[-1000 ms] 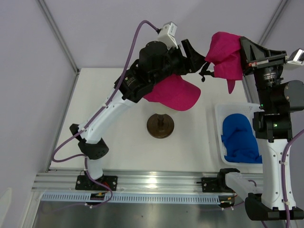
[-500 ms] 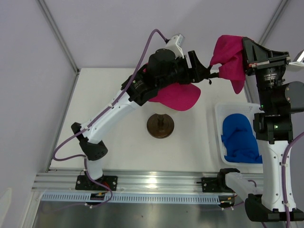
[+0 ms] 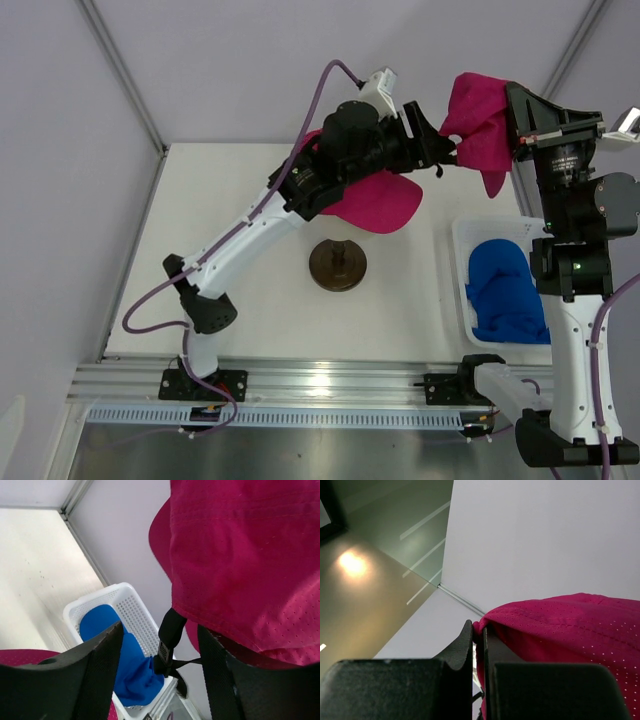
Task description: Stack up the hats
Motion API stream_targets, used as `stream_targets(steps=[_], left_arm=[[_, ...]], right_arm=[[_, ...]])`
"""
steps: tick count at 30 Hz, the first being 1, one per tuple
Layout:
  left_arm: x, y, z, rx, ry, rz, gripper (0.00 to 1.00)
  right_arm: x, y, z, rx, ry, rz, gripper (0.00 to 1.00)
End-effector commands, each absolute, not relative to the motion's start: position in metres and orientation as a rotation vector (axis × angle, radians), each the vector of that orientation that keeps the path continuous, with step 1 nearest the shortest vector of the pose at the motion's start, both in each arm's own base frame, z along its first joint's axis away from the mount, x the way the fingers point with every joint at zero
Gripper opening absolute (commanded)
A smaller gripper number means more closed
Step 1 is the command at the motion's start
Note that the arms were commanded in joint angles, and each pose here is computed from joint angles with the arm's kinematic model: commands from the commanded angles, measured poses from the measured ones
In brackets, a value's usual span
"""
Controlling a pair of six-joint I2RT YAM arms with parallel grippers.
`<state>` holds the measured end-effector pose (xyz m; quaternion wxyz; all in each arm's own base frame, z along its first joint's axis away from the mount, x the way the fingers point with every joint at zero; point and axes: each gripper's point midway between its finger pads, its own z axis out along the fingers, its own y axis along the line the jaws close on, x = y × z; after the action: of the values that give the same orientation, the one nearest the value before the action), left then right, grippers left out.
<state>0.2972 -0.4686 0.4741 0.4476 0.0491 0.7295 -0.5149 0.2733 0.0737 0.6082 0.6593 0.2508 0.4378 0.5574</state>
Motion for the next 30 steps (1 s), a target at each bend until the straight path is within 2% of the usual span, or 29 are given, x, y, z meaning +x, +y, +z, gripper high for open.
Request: stream_targets(steps=[1, 3, 5, 6, 8, 12, 17, 23, 30], left_arm=[[0.291, -0.482, 0.48, 0.104, 1.797, -1.346, 0.64], [0.292, -0.481, 0.476, 0.099, 1.81, -1.333, 0.58], [0.295, -0.479, 0.471, 0.09, 1.823, -1.307, 0.34], [0.294, -0.476, 0.475, 0.091, 1.813, -1.301, 0.16], [0.295, -0.469, 0.482, 0.086, 1.794, -1.279, 0.01], [0.296, -0.436, 0.521, 0.133, 1.678, -1.215, 0.01], [0.301, -0.36, 0.581, 0.118, 1.523, -1.111, 0.01], [0.325, -0.301, 0.572, 0.11, 1.586, -1.022, 0.01], [0.345, -0.261, 0.532, 0.122, 1.731, -0.897, 0.01]], right_arm=[[0.253, 0.075, 0.628, 0.505, 0.918, 1.286, 0.0], [0.252, 0.074, 0.628, 0.504, 0.918, 1.271, 0.0], [0.252, 0.072, 0.627, 0.508, 0.918, 1.252, 0.0], [0.251, 0.071, 0.627, 0.506, 0.914, 1.247, 0.0], [0.25, 0.071, 0.627, 0.507, 0.918, 1.24, 0.0], [0.252, 0.074, 0.624, 0.476, 0.957, 1.203, 0.0], [0.25, 0.083, 0.62, 0.402, 1.006, 1.174, 0.0], [0.254, 0.14, 0.621, 0.189, 1.097, 1.303, 0.0], [0.246, 0.205, 0.619, 0.124, 1.19, 1.261, 0.0]])
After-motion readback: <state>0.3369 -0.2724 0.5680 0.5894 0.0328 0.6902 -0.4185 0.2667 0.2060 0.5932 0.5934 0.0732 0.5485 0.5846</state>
